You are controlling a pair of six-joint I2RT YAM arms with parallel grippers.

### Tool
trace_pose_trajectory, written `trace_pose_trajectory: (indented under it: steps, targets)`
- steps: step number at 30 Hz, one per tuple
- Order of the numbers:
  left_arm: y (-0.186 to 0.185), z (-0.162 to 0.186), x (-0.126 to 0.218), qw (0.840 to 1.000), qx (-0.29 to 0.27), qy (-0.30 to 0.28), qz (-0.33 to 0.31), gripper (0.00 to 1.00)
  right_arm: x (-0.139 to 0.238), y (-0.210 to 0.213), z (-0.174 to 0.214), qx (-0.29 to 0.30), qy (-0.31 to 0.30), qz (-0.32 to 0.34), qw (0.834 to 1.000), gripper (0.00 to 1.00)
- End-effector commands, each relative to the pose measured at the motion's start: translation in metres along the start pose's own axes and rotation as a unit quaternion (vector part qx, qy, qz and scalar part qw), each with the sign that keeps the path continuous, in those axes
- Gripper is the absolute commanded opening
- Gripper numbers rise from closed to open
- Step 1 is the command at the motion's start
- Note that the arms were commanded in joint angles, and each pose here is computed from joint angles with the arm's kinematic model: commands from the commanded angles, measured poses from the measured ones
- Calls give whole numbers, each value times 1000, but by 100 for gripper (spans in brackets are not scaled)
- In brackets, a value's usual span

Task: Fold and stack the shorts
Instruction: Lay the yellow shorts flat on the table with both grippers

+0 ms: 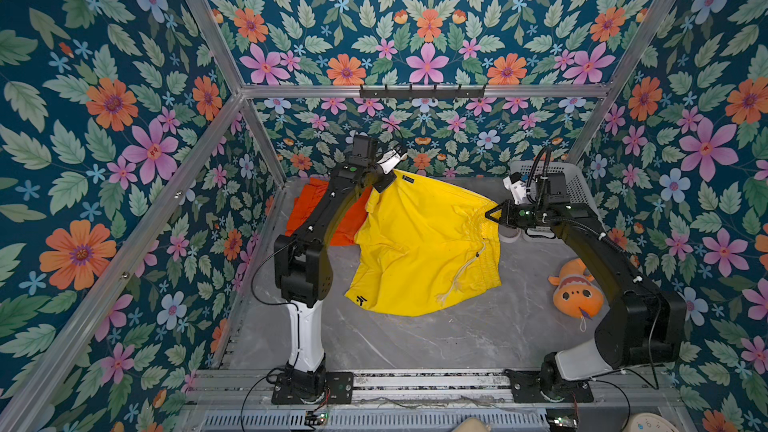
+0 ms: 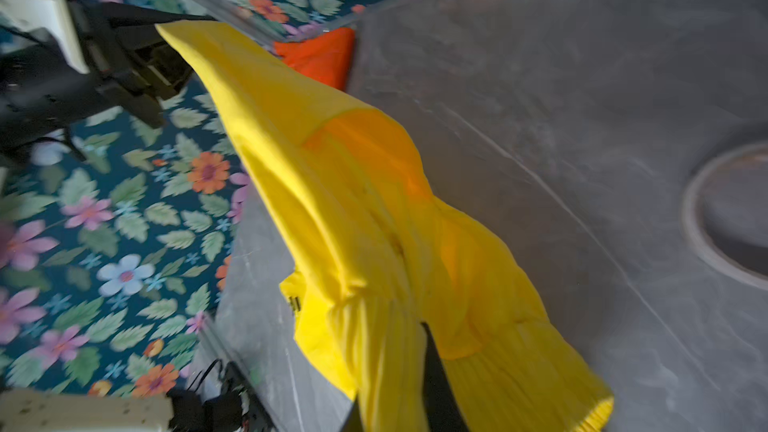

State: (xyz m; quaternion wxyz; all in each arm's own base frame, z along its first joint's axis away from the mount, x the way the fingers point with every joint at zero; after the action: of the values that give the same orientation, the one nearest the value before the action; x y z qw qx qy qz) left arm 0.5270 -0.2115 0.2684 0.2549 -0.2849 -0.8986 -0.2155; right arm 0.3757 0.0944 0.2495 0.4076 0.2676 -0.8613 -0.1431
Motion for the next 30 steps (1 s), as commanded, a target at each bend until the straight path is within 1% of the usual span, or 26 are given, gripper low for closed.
trace_pose_trajectory:
  steps: [1, 2, 3, 5, 8, 11, 13, 15, 17, 19, 21, 24, 25, 27, 29, 30]
  targets:
    - [3, 0, -32, 1000, 24, -2, -17, 39, -6, -31, 0, -30, 3, 91, 995, 27]
    - [3, -1, -39, 999, 31, -1, -19, 51, -6, -35, -2, -34, 3, 105, 994, 35]
    - [3, -4, -41, 999, 39, -2, -23, 58, -5, -38, -4, -36, 3, 120, 992, 41]
    - [2, -10, -34, 999, 45, -6, -29, 63, 5, -39, -10, -32, -2, 147, 989, 56]
    - [-4, -16, -4, 998, 49, -10, -37, 65, 30, -32, -17, -9, -24, 177, 984, 65]
    - [-31, -10, 34, 999, 41, -6, -23, 65, 51, -22, -8, 5, -32, 186, 982, 66]
    - [-60, 2, 55, 999, 33, 0, -3, 65, 59, -14, 10, -1, -25, 173, 985, 65]
    - [-99, 19, 73, 999, 34, 0, 32, 65, 58, -9, 37, -14, -4, 148, 989, 65]
    - [-136, 35, 86, 995, 55, -10, 81, 65, 54, -4, 68, -36, 18, 118, 992, 66]
    - [-165, 51, 94, 986, 97, -21, 131, 64, 46, -3, 103, -74, 47, 89, 992, 66]
    - [-185, 77, 94, 976, 151, -19, 153, 62, 37, -3, 134, -109, 66, 65, 990, 66]
    - [-199, 115, 84, 963, 220, 3, 154, 60, 24, -8, 162, -144, 70, 44, 986, 67]
    - [-205, 126, 81, 958, 235, 13, 162, 60, 20, -10, 168, -150, 71, 41, 985, 68]
    - [-215, 149, 75, 952, 252, 41, 167, 60, 11, -18, 178, -162, 80, 47, 982, 68]
    - [-216, 167, 70, 951, 263, 64, 151, 60, 3, -26, 185, -162, 85, 56, 982, 69]
    - [-217, 175, 67, 950, 264, 73, 146, 60, -1, -31, 186, -163, 79, 48, 982, 69]
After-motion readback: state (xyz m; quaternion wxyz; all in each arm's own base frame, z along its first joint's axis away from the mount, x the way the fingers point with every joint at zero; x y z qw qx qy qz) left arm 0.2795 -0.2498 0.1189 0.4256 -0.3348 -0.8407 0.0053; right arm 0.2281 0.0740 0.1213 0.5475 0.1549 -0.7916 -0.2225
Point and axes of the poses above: each gripper's point midway between its finger pads, its own x axis back along the fingers, its own y axis along the line the jaws close on, z = x × y, the point moved 4 cm from there along x, back along the fingers, and after that the axes turned 12 degrees about x, right-handed, at the moved point
